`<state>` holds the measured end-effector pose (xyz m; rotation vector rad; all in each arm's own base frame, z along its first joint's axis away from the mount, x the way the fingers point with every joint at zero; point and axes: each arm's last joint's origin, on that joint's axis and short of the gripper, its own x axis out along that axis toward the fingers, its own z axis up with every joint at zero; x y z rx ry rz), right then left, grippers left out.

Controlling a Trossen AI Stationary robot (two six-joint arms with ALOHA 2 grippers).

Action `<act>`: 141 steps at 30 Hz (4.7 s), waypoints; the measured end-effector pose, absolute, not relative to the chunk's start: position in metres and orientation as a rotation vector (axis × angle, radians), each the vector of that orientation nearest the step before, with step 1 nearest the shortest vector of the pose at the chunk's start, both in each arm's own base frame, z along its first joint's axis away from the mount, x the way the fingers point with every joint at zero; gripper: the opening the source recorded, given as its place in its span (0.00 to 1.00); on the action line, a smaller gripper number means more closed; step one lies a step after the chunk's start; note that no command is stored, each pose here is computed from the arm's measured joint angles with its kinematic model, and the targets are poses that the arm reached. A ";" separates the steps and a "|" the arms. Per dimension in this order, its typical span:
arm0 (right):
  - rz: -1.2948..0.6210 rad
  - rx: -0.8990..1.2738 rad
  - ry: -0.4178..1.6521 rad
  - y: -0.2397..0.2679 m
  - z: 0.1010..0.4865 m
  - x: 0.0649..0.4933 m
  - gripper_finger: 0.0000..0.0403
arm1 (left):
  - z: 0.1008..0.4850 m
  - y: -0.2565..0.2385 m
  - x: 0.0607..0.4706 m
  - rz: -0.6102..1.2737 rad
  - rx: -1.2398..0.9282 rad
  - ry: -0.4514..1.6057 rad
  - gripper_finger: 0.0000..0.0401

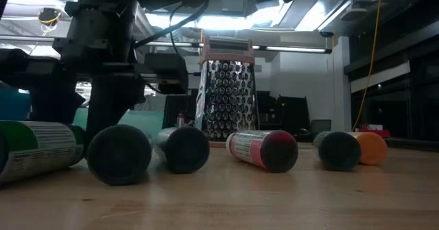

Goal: Pick & Place Food Item
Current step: Put the left green food coloring into the green bin, then put the green food coloring into the green bin

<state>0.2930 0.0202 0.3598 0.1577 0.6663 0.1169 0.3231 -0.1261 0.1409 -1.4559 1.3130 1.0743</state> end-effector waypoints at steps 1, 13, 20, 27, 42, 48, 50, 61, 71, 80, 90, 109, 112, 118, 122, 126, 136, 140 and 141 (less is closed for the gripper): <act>0.117 0.157 0.666 0.020 0.360 0.293 0.57 | 0.142 -0.125 0.323 1.067 -1.449 1.311 0.28; 0.096 0.162 0.664 0.013 0.360 0.293 0.57 | 0.199 -0.089 0.316 0.991 -1.312 0.987 0.28; 0.076 0.173 0.647 0.007 0.361 0.295 0.58 | 0.256 -0.043 0.278 0.970 -1.013 0.887 0.28; 0.033 0.225 0.629 -0.002 0.362 0.296 0.58 | 0.296 0.008 0.236 0.868 -0.681 0.965 0.28; -0.223 0.370 0.534 -0.027 0.367 0.298 0.58 | 0.303 0.116 0.184 0.731 -0.232 1.305 0.28; -0.261 0.412 0.478 -0.034 0.371 0.299 0.58 | 0.285 0.159 0.184 0.673 -0.087 1.420 0.28; -0.275 0.416 0.473 -0.036 0.371 0.299 0.58 | 0.276 0.173 0.187 0.648 -0.046 1.452 0.28; -0.300 0.470 0.461 -0.039 0.371 0.299 0.58 | 0.221 0.228 0.210 0.556 0.133 1.570 0.28; -0.294 0.513 0.460 -0.039 0.371 0.299 0.57 | 0.195 0.247 0.220 0.526 0.171 1.572 0.28; -0.294 0.524 0.460 -0.038 0.371 0.299 0.57 | 0.202 0.254 0.223 0.586 0.251 1.570 0.55; -0.286 0.522 0.462 -0.038 0.371 0.299 0.57 | 0.250 0.262 0.233 0.736 0.123 1.456 0.54; -0.163 0.369 0.516 -0.035 0.369 0.298 0.57 | 0.297 0.154 0.301 0.760 -0.877 1.128 0.50; -0.147 0.338 0.548 -0.035 0.367 0.297 0.57 | 0.293 0.124 0.315 0.792 -0.898 1.122 0.51; -0.083 0.276 0.589 -0.033 0.364 0.295 0.57 | 0.288 0.082 0.325 0.942 -0.923 1.088 0.52; -0.039 0.259 0.598 -0.032 0.364 0.295 0.57 | 0.288 0.060 0.327 0.989 -0.982 1.078 0.52; -0.023 0.245 0.609 -0.032 0.363 0.294 0.57 | 0.288 0.033 0.332 1.013 -1.035 1.042 0.52; 0.034 0.232 0.620 -0.030 0.362 0.294 0.58 | 0.281 -0.038 0.339 1.093 -1.170 0.933 0.52; 0.037 0.229 0.622 -0.030 0.362 0.294 0.58 | 0.266 -0.064 0.348 1.080 -1.227 0.940 0.52; 0.039 0.227 0.622 -0.030 0.362 0.294 0.58 | 0.259 -0.070 0.351 1.084 -1.234 0.959 0.52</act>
